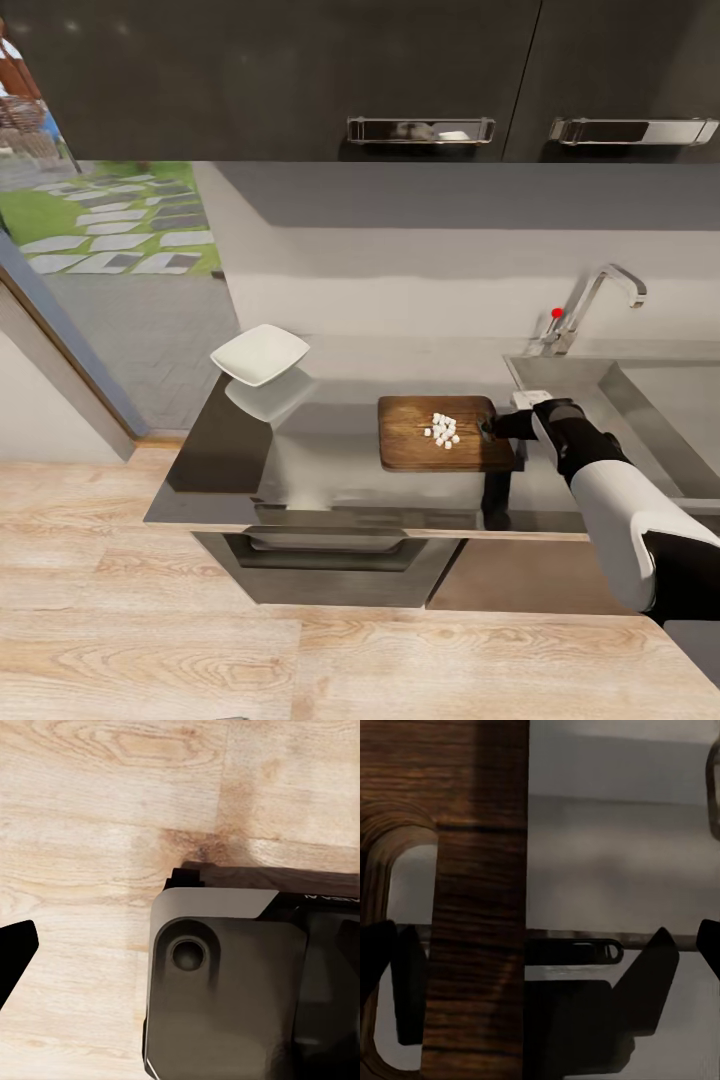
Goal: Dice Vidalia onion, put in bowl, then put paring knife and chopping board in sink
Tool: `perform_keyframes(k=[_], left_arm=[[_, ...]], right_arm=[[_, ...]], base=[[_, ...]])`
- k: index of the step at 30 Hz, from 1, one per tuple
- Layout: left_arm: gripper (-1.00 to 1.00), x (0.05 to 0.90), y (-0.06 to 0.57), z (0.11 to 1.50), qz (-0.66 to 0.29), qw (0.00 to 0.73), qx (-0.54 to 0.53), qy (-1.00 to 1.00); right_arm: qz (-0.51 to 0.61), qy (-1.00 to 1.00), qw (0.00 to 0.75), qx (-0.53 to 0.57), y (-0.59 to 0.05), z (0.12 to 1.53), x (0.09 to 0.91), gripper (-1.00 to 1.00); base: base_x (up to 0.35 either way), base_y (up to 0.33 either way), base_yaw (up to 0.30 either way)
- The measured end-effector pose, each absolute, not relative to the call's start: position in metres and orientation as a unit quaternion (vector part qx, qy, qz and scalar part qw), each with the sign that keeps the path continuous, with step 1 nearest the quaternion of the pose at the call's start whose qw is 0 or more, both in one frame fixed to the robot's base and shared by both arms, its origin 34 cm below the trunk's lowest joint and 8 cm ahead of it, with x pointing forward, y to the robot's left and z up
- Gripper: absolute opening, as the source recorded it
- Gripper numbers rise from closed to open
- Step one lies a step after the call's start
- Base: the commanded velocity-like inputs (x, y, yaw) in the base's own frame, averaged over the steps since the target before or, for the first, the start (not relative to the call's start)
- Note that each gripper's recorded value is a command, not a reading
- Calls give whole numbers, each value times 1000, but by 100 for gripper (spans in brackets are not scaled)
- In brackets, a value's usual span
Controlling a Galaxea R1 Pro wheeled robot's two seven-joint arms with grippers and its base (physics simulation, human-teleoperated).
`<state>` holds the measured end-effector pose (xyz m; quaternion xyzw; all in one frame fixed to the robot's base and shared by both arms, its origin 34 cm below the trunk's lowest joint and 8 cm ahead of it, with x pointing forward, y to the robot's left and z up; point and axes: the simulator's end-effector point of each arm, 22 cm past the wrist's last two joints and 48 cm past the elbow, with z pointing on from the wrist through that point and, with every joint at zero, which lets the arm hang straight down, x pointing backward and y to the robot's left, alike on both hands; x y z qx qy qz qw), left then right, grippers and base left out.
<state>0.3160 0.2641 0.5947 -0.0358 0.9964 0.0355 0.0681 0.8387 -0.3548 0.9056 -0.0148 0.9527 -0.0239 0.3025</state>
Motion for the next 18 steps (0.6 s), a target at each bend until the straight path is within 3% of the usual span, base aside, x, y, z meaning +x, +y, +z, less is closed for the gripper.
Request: perform_keyframes(k=[17, 18], left_arm=[[100, 316, 264, 595, 35, 68, -36, 996], [100, 316, 264, 595, 35, 68, -36, 996]], right_arm=[[-26, 953, 302, -16, -356, 906, 838, 100], [-25, 953, 302, -16, -356, 906, 838, -100]], base=[[0, 0, 0], [0, 0, 0]])
